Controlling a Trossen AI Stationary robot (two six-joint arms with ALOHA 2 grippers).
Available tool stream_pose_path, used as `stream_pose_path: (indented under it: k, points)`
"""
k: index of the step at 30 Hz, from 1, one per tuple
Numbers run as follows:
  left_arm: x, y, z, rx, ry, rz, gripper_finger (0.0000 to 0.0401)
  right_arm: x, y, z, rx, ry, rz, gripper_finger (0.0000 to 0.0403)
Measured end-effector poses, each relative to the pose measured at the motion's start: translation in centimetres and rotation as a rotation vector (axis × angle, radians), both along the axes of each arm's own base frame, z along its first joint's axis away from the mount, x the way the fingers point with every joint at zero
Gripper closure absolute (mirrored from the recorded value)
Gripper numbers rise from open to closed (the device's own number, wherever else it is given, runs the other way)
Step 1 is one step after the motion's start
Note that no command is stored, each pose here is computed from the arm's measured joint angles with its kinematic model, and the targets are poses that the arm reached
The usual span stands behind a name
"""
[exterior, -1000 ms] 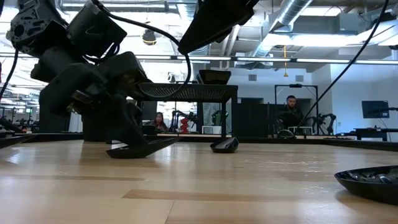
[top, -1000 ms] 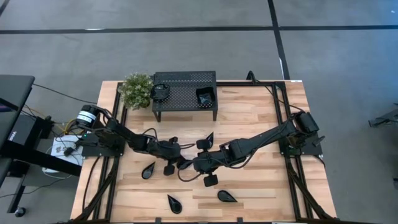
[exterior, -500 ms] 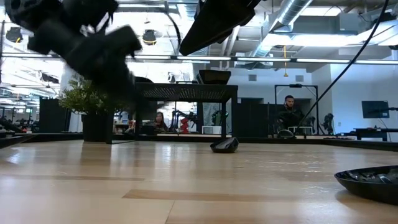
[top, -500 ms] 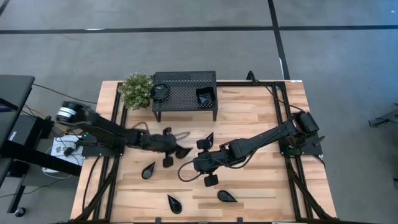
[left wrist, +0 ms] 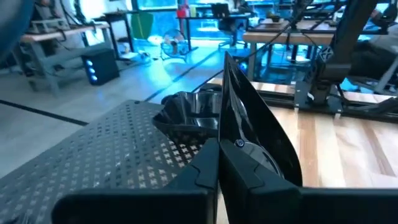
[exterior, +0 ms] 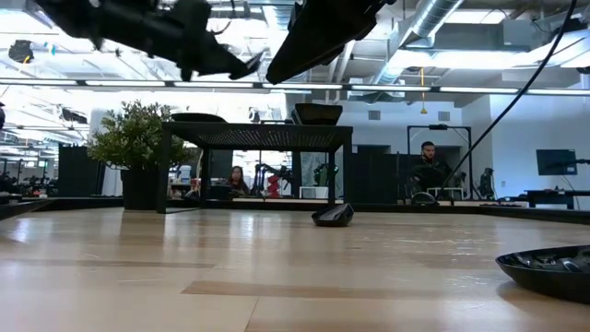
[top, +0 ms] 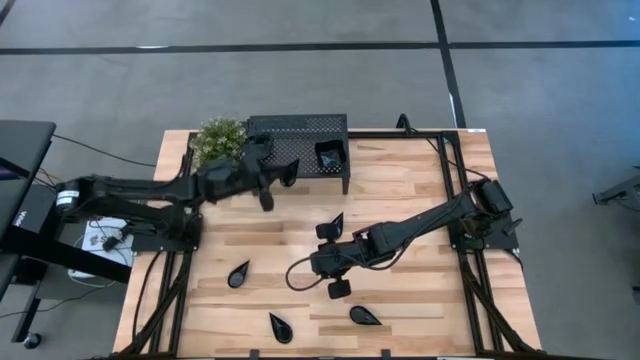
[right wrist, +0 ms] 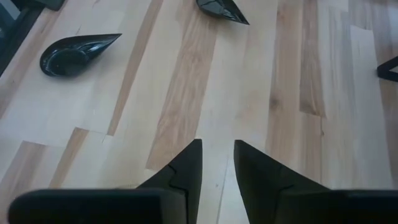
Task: Pick & Place Mini shaped plates
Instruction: Put the black drop-shaped plate on the shelf
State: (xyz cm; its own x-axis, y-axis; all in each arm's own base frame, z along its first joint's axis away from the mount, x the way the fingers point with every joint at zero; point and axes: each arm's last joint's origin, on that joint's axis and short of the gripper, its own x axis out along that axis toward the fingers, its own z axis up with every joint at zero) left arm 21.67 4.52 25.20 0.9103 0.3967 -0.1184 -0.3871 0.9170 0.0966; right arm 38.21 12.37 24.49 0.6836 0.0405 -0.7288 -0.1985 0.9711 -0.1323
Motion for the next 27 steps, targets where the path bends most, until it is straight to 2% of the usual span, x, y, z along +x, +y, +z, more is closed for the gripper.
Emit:
stream_pose_path:
  k: [3, 8, 12, 17, 27]
  points:
    - [0.8, 2.1, 0.2, -0.015, 0.018, 0.0, 0.0394, 0.1, -0.4, 0.0, -0.001, -0.001, -0.009, 0.0316]
    - [1.8, 5.3, 1.3, -0.011, 0.015, 0.101, 0.0394, 0.3, -0.9, 0.0, -0.001, 0.001, -0.021, 0.0316]
    - [2.4, 7.0, -0.2, -0.068, 0.137, 0.147, 0.0393, 0.2, -0.8, 0.0, -0.002, 0.005, -0.02, 0.0316]
    - [3.3, 7.9, -2.8, -0.111, 0.237, 0.166, 0.0392, 0.1, -0.5, -0.1, -0.004, 0.01, -0.01, 0.0316]
    - [3.8, 8.1, -3.1, -0.091, 0.226, 0.187, 0.0377, 0.1, -0.5, -0.1, -0.004, 0.01, -0.01, 0.0316]
